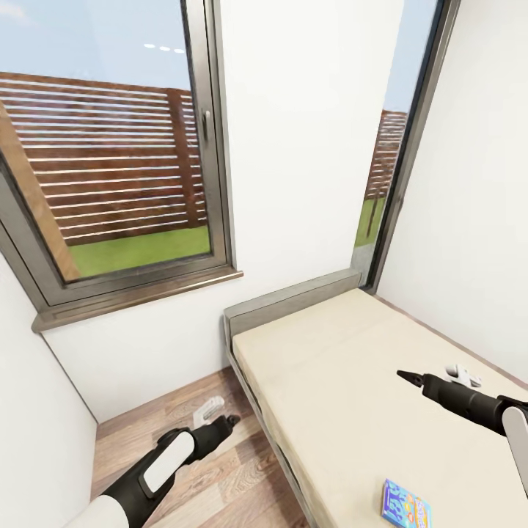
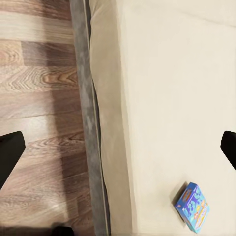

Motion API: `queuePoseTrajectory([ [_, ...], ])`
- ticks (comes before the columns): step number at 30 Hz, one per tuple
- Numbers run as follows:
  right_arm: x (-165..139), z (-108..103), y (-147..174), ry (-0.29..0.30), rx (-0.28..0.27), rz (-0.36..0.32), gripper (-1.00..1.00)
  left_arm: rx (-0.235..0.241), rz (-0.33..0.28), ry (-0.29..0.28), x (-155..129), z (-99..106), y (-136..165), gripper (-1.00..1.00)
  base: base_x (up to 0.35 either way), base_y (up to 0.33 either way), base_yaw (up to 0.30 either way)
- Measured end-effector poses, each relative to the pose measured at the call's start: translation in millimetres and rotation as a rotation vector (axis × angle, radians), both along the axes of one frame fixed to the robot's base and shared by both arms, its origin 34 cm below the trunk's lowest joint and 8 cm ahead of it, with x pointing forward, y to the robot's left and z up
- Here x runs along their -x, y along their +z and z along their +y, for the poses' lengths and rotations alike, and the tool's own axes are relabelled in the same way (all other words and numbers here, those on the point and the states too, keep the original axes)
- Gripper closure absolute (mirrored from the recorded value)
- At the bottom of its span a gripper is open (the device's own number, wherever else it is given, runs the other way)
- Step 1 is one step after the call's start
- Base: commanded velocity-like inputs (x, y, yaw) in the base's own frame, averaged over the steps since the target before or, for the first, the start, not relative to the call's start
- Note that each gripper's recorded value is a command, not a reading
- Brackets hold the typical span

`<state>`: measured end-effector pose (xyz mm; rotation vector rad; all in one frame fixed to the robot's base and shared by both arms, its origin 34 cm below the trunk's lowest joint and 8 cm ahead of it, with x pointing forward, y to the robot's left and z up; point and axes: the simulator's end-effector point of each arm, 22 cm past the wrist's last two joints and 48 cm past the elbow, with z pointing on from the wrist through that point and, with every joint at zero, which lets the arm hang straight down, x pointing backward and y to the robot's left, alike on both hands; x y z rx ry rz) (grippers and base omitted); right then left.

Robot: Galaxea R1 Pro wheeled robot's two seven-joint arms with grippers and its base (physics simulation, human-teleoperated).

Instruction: Put all the toys in the child's room - the three board games (two on the bed and one on the table), the two jigsaw puzzles on the table, and the tennis ball on the table - inside the toy box on the table in the child's room.

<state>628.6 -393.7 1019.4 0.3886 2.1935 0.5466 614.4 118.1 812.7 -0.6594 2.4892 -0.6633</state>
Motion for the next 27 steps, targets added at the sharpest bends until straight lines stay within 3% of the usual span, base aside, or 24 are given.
queuePoseTrajectory([
  [16, -7, 1, -8, -0.002, 0.002, -0.005, -1.0, 0.0, 0.079, -0.044, 13, 1, -26, -1.0, 0.0, 0.0, 0.0],
  [20, -9, 1, -11, -0.001, 0.007, -0.004, -1.0, -0.025, 0.156, -0.028, 34, 16, -56, -1.0, 0.0, 0.0, -0.019],
  [27, -12, 0, -17, -0.002, 0.009, -0.005, -1.0, 0.004, 0.194, 0.0, 41, 16, -70, -1.0, 0.0, 0.0, -0.01],
])
